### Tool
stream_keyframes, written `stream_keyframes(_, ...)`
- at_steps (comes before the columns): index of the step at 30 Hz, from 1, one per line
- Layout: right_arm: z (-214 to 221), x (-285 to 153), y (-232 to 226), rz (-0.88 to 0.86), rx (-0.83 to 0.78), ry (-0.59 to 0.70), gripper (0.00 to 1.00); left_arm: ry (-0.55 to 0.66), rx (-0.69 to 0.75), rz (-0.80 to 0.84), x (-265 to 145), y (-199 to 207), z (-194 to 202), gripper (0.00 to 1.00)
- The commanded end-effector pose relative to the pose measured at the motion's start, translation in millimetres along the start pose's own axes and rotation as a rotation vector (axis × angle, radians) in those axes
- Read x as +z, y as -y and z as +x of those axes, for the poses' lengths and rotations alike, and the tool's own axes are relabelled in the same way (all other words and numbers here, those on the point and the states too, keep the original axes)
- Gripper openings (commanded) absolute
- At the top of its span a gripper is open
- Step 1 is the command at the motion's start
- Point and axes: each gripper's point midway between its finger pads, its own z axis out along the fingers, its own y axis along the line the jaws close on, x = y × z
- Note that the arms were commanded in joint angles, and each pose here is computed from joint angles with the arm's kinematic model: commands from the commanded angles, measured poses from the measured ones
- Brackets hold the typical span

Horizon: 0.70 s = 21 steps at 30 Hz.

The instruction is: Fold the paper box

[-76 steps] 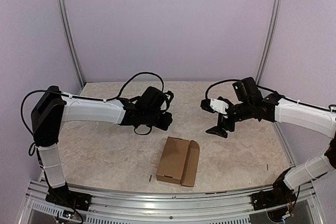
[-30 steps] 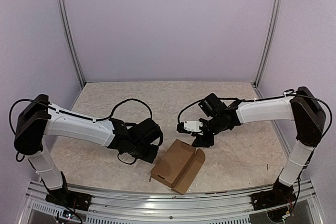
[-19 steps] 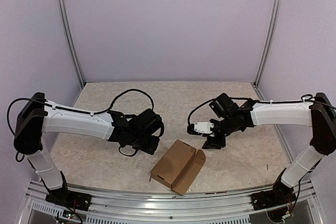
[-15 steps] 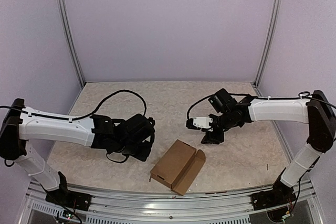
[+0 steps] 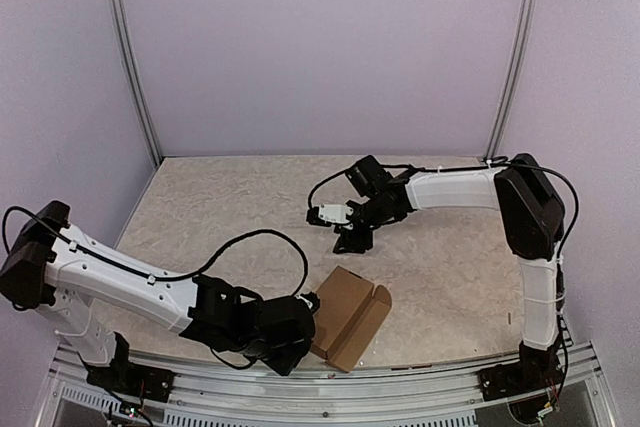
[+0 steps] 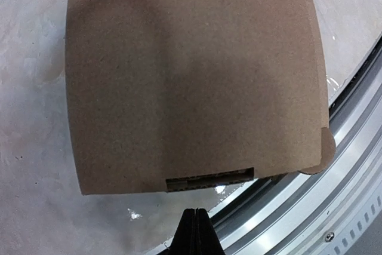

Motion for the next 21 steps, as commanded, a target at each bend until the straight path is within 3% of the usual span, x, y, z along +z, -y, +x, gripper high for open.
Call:
stream_keyframes(1,-8,9,-30,-0.136,-0.041,0.030,0.56,0.031,-0.017,0.057,11,18,-15,0.00)
stream_keyframes(9,27,-1,-18,-0.152,0.034,-0.013,0.56,0.129,-0.016,-0.043,29,-35,-69,0.00)
stream_keyframes(17,97,-34,4,-0.073,0.167,-0.078,0.56,0.280,0.072,-0.070,42,-112,-177,0.00)
stream_keyframes(21,130,-52,-9,-0.051,0.217,-0.124,0.56,0.300,0.101,-0.069,52,-124,-208,0.01)
